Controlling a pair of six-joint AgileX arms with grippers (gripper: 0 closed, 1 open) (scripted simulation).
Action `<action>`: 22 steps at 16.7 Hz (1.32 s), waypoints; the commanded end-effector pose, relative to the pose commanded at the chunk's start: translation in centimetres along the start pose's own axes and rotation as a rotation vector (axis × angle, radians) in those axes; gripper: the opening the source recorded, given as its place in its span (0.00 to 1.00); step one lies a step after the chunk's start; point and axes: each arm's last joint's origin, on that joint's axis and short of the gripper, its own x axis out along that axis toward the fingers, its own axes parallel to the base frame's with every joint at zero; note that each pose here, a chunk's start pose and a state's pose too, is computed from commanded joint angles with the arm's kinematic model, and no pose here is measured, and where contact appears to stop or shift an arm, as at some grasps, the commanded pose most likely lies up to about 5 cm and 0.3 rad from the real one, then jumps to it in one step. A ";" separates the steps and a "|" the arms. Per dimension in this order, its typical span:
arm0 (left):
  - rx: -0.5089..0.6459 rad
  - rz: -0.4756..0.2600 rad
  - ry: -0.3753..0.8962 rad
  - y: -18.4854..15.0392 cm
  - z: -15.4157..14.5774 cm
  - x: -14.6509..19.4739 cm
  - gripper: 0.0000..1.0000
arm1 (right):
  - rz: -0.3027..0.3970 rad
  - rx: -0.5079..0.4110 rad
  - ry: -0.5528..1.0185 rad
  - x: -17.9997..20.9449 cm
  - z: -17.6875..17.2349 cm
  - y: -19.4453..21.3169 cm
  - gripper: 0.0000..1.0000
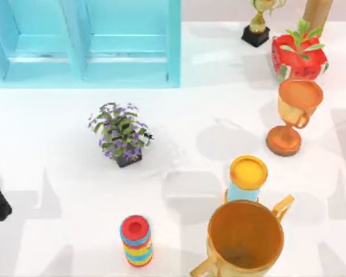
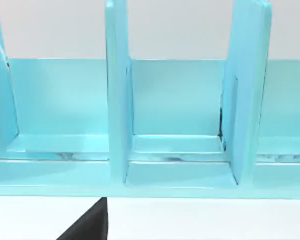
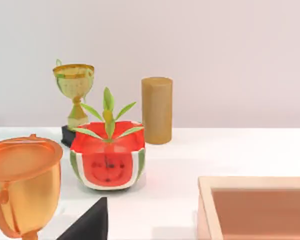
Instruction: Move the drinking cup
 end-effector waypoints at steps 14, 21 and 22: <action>0.056 0.047 0.680 1.3 9.2 5.7 1.00 | 0.000 0.000 0.000 0.0 0.0 0.0 1.00; 0.044 0.023 1.274 3.8 9.9 16.6 1.00 | 0.000 0.000 0.000 0.0 0.0 0.0 1.00; 0.039 0.016 1.341 4.2 9.5 18.0 1.00 | 0.000 0.000 0.000 0.0 0.0 0.0 1.00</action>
